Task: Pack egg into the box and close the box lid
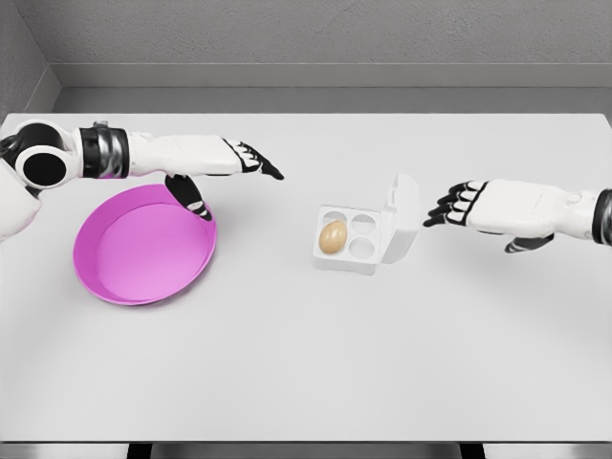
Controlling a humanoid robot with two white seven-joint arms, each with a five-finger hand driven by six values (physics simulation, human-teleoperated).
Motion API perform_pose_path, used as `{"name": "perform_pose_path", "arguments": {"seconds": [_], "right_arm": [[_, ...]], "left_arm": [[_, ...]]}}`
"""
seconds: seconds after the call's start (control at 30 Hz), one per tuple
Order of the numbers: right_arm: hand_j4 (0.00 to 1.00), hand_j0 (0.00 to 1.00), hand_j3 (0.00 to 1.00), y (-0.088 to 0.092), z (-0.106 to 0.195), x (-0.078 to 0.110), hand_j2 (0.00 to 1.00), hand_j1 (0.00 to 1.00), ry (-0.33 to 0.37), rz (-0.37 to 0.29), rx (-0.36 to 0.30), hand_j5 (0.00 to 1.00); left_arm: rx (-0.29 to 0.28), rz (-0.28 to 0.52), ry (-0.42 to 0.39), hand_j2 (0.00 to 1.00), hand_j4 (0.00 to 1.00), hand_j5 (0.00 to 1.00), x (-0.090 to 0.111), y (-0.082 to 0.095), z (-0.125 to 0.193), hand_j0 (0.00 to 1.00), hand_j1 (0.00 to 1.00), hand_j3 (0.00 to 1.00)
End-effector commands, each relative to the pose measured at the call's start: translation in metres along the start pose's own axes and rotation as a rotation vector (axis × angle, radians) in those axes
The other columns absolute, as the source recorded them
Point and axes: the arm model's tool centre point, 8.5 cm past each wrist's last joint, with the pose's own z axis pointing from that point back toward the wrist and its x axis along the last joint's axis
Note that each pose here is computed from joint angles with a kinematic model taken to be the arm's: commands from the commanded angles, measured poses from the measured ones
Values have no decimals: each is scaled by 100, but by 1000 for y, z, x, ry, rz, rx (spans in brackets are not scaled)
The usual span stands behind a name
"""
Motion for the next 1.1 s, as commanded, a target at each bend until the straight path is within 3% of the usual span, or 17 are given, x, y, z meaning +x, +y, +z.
{"name": "perform_pose_path", "arguments": {"seconds": [0.0, 0.6, 0.93, 1.07], "right_arm": [[100, 100, 100, 0, -5, 2, 100, 100, -5, -1, -4, 100], [100, 100, 100, -16, -7, 14, 100, 100, -40, 33, -43, 100], [100, 100, 100, -31, -43, 48, 100, 100, -159, 51, -108, 100], [100, 100, 100, -37, -43, 46, 100, 100, -155, 63, -118, 100]], "left_arm": [[6, 5, 0, 100, 100, 100, 0, 1, 1, 100, 100, 100], [2, 12, -4, 100, 100, 100, 0, -3, -1, 100, 100, 100], [2, 12, -4, 100, 100, 100, 0, -3, -1, 100, 100, 100], [4, 12, -3, 100, 100, 100, 0, -2, -1, 100, 100, 100]]}}
